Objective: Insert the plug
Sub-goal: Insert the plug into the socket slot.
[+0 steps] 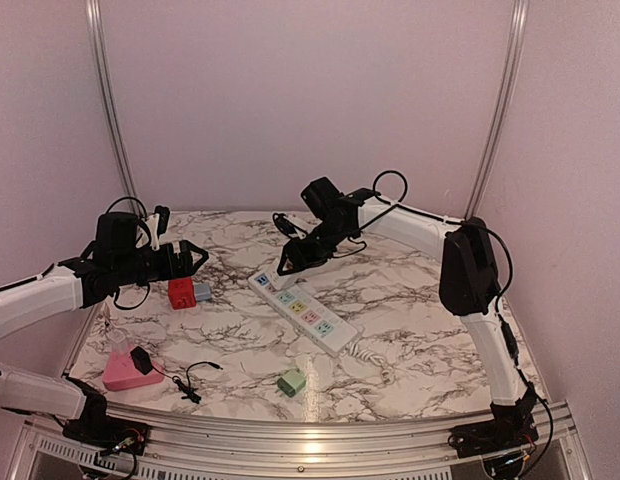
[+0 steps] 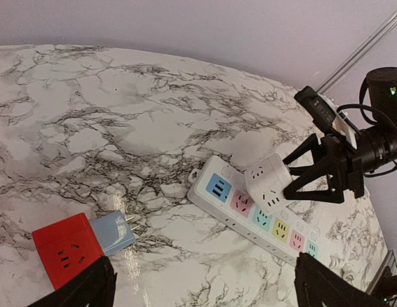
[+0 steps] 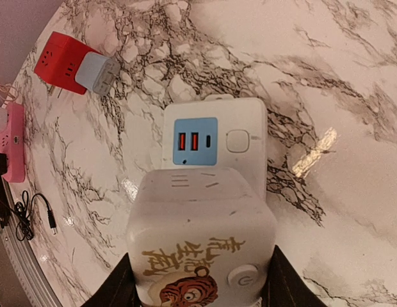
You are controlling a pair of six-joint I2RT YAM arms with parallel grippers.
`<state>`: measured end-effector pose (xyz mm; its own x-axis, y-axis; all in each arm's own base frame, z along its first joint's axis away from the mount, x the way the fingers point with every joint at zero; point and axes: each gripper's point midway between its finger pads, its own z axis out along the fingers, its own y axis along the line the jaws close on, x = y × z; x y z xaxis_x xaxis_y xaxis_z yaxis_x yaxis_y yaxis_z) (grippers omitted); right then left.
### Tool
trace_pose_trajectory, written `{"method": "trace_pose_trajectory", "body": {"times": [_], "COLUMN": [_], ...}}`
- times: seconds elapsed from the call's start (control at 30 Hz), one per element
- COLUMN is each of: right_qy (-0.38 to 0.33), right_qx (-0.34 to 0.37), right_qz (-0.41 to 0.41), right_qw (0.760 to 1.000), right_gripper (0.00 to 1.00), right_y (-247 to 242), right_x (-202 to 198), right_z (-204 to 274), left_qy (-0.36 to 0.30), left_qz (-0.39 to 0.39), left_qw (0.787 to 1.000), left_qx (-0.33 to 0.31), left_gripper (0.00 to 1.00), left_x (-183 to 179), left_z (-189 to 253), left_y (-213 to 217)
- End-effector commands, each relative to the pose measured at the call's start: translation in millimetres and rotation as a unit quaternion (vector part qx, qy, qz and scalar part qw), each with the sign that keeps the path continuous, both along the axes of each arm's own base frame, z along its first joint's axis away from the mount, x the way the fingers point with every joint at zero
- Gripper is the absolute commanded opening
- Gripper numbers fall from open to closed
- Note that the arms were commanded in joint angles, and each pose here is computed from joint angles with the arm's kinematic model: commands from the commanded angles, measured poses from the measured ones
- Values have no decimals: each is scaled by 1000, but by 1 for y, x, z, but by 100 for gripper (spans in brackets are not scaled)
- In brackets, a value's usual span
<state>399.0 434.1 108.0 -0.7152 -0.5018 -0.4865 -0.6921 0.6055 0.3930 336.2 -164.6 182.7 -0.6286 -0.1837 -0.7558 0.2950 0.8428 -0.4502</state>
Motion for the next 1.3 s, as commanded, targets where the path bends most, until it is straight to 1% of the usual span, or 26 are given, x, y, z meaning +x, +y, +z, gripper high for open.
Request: {"method": "trace_pose_trajectory", "body": {"times": [0.0, 0.5, 0.7, 1.07, 1.27], "right_qy": [-18, -23, -20, -38, -37], "right_qx": [7, 7, -5, 3, -23], "right_qz": [1, 2, 1, 5, 2], "right_qw": [1000, 1000, 1000, 999, 999], "right_gripper": [0, 0, 0, 0, 0], "right_y": [0, 1, -2, 3, 0], "right_x": [-3, -5, -8, -13, -9], "right_z": [23, 30, 24, 42, 24], "left_qy": [-5, -3, -3, -3, -3], "left_qz": [-2, -2, -3, -3, -3], "left_qw": [1000, 1000, 1000, 1000, 1000], "left_qx": [-9, -13, -15, -16, -17], "left_gripper": [99, 99, 99, 99, 99], "left_x": [2, 3, 3, 2, 2], "left_z": [2, 1, 1, 2, 2], "left_y": [-1, -1, -1, -1, -2]}}
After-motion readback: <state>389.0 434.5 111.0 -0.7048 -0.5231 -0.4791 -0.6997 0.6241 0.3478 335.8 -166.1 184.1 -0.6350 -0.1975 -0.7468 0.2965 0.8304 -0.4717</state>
